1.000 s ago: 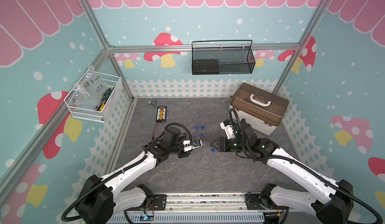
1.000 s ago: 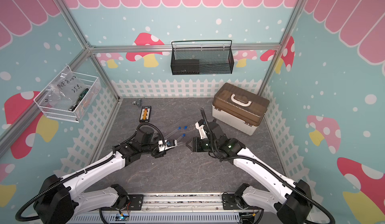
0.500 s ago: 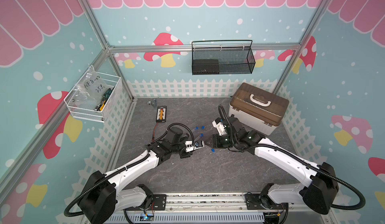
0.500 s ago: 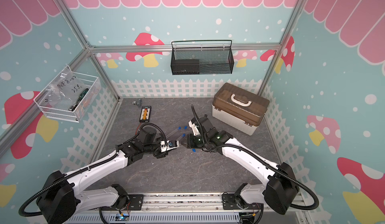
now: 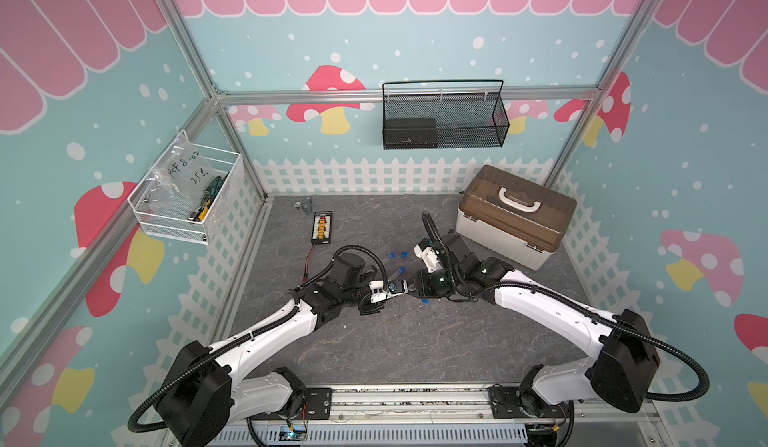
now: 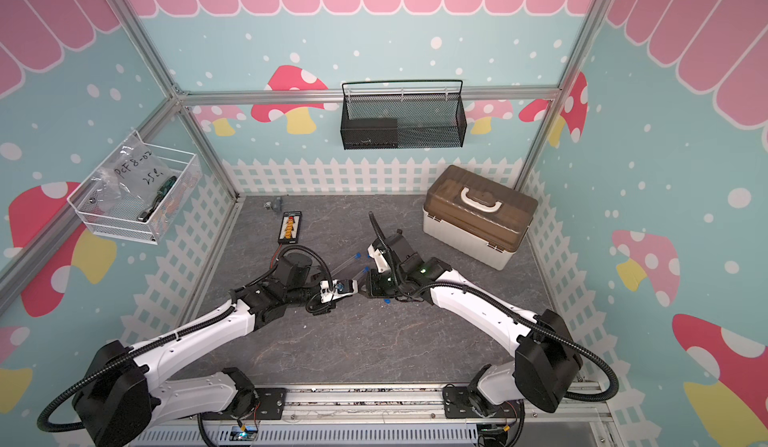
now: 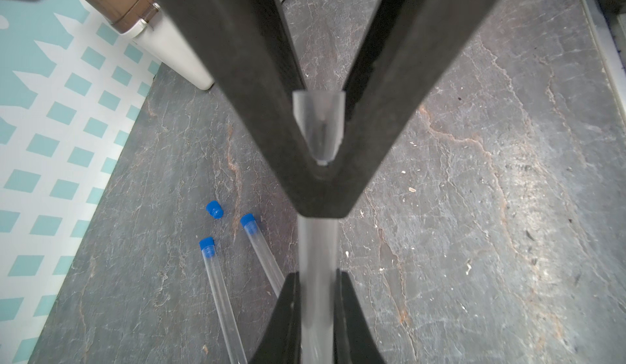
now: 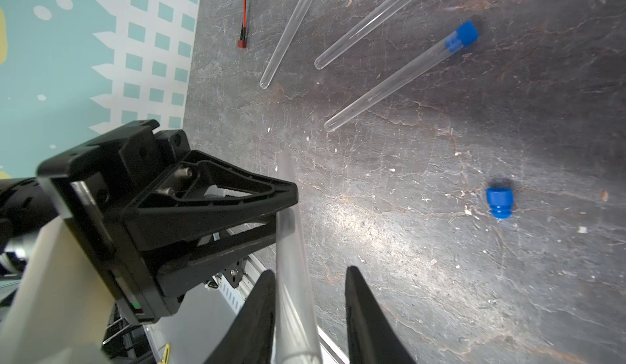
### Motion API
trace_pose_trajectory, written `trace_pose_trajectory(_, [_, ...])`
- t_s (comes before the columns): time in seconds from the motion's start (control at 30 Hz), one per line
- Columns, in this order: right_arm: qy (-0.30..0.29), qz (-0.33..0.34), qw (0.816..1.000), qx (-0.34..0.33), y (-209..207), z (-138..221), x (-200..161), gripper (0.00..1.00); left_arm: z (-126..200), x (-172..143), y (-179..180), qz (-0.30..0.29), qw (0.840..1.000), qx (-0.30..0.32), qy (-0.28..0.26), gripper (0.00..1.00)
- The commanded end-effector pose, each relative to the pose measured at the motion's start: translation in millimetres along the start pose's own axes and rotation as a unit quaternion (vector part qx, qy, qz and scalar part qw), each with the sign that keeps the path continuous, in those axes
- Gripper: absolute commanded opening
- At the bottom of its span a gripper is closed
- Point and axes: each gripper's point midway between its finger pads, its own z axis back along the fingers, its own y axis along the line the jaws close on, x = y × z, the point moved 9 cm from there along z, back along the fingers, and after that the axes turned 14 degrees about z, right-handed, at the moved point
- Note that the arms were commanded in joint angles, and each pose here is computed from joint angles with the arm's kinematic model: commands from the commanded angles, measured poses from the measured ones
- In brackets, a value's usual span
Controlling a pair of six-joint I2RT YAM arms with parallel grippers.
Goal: Insert stoppers into test tubes
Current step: Pick up the test tube at the center of the board.
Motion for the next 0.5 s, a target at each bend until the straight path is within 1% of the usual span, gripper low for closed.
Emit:
trace_pose_trajectory(0.0, [-0.003,0.0,1.0,0.009,5.0,-1.9,4.5,0.31,4.3,7.8,0.2,-0.021,1.0,0.004,-0.022,0.07])
trace_pose_trajectory(0.2, [-0.006,0.001,1.0,0.014,6.5,-2.3,5.0,0.27,4.8,7.4,-0.2,-0.022,0.999,0.005,-0.023,0.07])
trace_pose_trajectory(0.47, [-0.007,0.002,1.0,0.018,7.8,-3.4,5.1,0.25,3.9,6.5,-0.4,-0.023,0.999,0.004,-0.022,0.07])
